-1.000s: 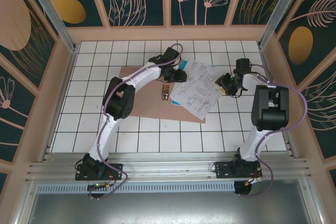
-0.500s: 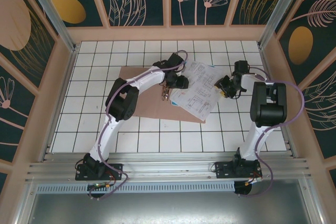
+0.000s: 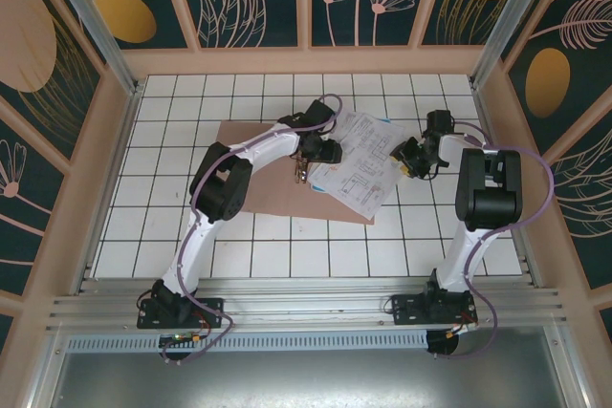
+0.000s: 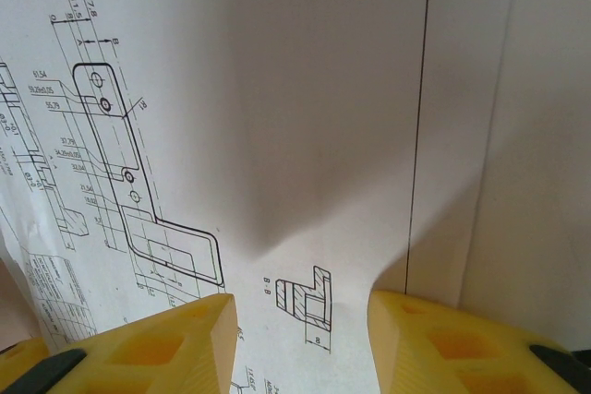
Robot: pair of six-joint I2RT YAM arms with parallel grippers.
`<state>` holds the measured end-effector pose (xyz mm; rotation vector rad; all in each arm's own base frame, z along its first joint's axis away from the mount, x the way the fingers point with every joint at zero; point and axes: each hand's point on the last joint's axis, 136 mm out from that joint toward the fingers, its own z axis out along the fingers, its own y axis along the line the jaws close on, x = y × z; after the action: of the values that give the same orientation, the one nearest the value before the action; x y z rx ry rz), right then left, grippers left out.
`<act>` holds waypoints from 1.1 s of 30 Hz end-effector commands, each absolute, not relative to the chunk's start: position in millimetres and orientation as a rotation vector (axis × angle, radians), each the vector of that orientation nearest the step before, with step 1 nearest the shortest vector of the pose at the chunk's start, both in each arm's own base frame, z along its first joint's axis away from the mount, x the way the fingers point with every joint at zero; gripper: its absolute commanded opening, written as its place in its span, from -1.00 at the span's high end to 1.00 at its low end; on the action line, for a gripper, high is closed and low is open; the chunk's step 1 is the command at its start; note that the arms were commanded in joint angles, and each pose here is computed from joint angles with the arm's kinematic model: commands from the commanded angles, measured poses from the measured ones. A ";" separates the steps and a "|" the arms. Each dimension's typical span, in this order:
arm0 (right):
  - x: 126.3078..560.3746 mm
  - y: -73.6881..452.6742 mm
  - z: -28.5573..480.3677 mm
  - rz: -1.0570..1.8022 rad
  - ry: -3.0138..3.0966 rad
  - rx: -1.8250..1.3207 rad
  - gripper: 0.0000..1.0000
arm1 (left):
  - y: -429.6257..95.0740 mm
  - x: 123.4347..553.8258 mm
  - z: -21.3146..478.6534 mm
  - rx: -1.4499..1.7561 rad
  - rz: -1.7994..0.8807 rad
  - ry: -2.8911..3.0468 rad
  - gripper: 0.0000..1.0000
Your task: Put the files into the folder
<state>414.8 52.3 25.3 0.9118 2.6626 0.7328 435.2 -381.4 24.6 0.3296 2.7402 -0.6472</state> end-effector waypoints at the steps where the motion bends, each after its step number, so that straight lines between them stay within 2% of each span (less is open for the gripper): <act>1: 407.3 53.2 10.2 0.718 2.705 0.921 0.13 | -380.2 427.1 27.9 0.331 -0.662 2.748 0.19; 4: 409.1 55.5 12.9 0.727 2.701 0.908 0.13 | -383.4 428.3 33.5 0.324 -0.687 2.740 0.27; 11: 412.6 53.1 18.1 0.703 2.695 0.896 0.13 | -388.4 433.3 51.5 0.288 -0.730 2.703 0.65; 15: 419.4 46.1 34.9 0.647 2.660 0.870 0.13 | -392.5 435.6 70.4 0.245 -0.776 2.681 0.97; 16: 421.3 44.4 40.3 0.633 2.648 0.864 0.12 | -393.5 436.4 75.8 0.231 -0.791 2.674 1.00; 23: 434.9 37.7 83.7 0.584 2.542 0.812 0.11 | -384.6 436.1 110.3 0.129 -0.831 2.642 1.00; 33: 436.2 70.2 102.0 0.610 2.541 0.660 0.11 | -333.4 424.9 139.1 -0.045 -0.917 2.612 1.00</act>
<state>433.1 61.8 82.6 0.7428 2.5640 0.6229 423.4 -349.8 126.5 0.0403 2.6350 -0.8603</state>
